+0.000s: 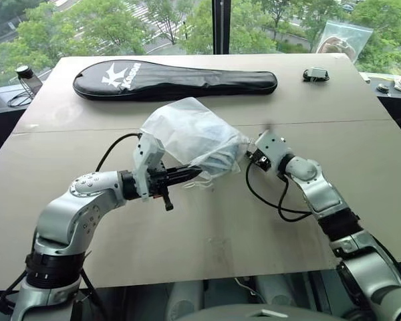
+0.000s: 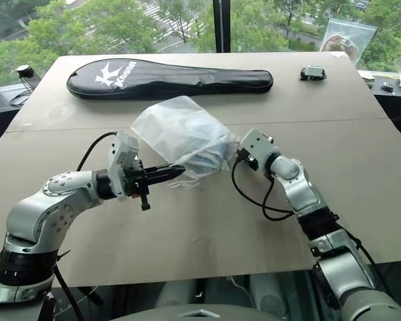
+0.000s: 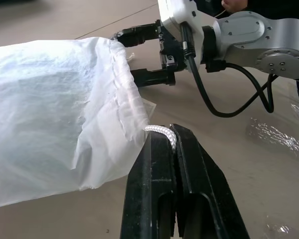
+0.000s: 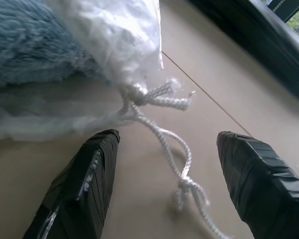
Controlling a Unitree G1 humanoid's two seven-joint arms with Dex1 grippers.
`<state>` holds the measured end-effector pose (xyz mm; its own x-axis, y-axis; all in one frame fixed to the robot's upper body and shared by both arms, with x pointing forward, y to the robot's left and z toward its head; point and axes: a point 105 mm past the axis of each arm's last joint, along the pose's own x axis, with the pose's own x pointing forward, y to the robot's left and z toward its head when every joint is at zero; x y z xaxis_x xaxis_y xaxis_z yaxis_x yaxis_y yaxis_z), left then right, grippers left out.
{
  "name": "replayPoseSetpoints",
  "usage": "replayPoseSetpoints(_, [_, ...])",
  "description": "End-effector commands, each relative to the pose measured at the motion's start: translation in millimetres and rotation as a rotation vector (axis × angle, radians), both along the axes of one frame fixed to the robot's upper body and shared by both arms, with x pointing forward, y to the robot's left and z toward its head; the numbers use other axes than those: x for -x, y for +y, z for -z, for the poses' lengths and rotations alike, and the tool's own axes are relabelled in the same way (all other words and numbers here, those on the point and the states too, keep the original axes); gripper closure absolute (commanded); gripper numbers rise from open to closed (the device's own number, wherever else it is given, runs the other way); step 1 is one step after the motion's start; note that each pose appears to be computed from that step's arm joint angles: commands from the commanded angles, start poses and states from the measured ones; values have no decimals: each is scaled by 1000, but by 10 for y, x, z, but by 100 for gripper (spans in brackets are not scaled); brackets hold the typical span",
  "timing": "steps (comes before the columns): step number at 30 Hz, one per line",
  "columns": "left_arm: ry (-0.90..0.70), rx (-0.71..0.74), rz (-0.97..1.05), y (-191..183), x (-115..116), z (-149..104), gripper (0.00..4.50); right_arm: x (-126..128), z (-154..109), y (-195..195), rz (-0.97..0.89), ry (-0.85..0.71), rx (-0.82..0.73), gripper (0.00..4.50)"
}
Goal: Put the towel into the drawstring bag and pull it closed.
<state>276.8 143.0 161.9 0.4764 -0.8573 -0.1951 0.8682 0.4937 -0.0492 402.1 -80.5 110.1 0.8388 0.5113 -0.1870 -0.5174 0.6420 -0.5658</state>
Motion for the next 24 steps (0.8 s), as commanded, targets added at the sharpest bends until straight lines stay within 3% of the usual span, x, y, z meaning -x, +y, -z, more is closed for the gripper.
replayPoseSetpoints(1, [-69,3,-12,37,17,-177,449,-128,62,-104,62,-28,43,138])
replayPoseSetpoints(3, [-73,-2,-23,70,21,-182,450,-180,83,-119,76,-33,36,188])
replayPoseSetpoints(4, [-73,-6,-33,96,24,-175,450,-203,106,-134,91,-29,17,188])
replayPoseSetpoints(5, [-75,-13,-45,128,22,-160,450,-226,130,-154,108,-29,5,262])
replayPoseSetpoints(7, [-75,-22,-69,182,7,-134,450,-266,125,-207,150,-38,-51,326])
replayPoseSetpoints(9, [-85,-31,-109,259,-39,-123,450,-297,-84,-293,197,-104,-163,365])
replayPoseSetpoints(11, [-123,-22,-174,359,-122,-182,450,-283,-402,-408,239,-191,-285,437])
replayPoseSetpoints(16, [-238,13,-324,598,-331,-403,450,-36,-1084,-535,225,-337,-394,445])
replayPoseSetpoints(24, [-321,46,-379,674,-511,-607,450,200,-1422,-437,129,-372,-302,445])
